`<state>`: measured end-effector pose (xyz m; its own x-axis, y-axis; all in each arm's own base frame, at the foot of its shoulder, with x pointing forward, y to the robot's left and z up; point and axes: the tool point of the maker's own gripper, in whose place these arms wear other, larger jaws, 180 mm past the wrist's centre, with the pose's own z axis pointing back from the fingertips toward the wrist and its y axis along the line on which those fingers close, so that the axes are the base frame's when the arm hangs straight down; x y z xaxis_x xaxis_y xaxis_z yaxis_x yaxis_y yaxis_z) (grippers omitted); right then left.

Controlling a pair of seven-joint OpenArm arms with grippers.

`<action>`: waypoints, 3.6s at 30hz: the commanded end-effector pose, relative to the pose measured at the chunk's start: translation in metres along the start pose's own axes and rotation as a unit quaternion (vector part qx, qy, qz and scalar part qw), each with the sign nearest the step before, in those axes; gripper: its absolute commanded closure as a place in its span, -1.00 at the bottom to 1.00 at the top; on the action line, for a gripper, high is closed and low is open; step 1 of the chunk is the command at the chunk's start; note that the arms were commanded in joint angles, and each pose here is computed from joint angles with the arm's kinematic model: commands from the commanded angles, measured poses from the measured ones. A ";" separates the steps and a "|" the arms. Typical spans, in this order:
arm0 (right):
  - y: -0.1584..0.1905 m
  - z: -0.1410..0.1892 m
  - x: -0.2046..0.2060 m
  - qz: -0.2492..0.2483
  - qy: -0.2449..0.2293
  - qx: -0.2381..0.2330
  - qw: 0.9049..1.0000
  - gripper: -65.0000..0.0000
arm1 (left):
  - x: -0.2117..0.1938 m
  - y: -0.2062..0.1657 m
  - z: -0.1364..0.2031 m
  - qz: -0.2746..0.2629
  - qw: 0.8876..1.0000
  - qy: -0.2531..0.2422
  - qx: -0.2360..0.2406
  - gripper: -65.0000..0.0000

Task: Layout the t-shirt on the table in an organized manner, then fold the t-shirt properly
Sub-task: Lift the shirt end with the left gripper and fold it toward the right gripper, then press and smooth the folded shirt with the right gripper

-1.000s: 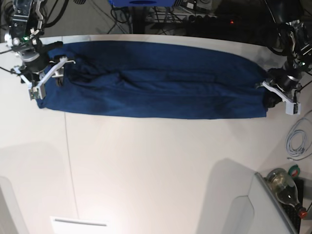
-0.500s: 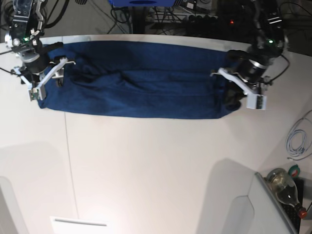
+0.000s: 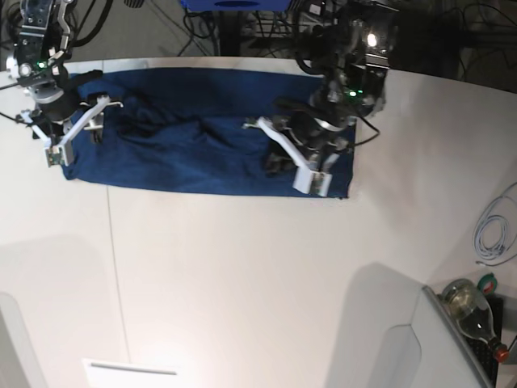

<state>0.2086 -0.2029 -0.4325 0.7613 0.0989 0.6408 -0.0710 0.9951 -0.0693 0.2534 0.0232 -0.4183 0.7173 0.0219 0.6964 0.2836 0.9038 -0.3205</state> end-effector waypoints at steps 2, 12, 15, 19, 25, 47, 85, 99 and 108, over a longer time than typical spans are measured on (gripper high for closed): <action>-0.004 0.002 0.010 0.003 -0.019 -0.005 1.000 -0.01 | 0.016 -0.009 -0.006 -0.003 1.000 -0.021 -0.011 1.00; -0.004 0.002 0.011 0.003 -0.020 -0.005 1.000 -0.01 | 0.018 -0.017 -0.021 -0.007 1.000 -0.019 -0.023 1.00; -0.004 0.002 0.011 0.003 -0.020 -0.005 1.000 -0.01 | 0.012 -0.018 -0.025 -0.006 1.000 -0.009 -0.024 1.00; -0.004 0.002 0.011 0.003 -0.020 -0.005 1.000 -0.01 | 0.006 -0.023 -0.029 0.002 1.000 -0.002 -0.026 1.00; -0.004 0.002 0.011 0.003 -0.020 -0.005 1.000 -0.01 | 0.001 -0.021 -0.036 0.006 1.000 0.010 -0.027 1.00; 0.000 0.010 0.027 0.013 -0.042 -0.002 0.999 -0.01 | 0.042 -0.041 0.000 -0.058 0.995 -0.053 -0.053 -0.16; 0.332 -0.028 0.063 0.341 0.007 0.349 0.873 0.19 | -0.087 0.321 0.289 0.154 0.873 -0.028 0.462 1.00; 0.289 0.001 0.047 0.339 0.015 0.320 0.885 0.98 | -0.087 0.320 0.283 0.154 0.878 -0.028 0.453 1.00; 0.233 0.008 0.012 0.306 0.052 0.285 0.907 0.98 | -0.089 0.324 0.273 0.170 0.877 -0.031 0.448 1.00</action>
<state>0.1882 0.0221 -0.4457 0.5385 0.6828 0.4938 -0.7977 0.6018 0.0377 0.1033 0.4208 -0.4214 0.6308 0.3838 0.6744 -0.5781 0.8122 0.0785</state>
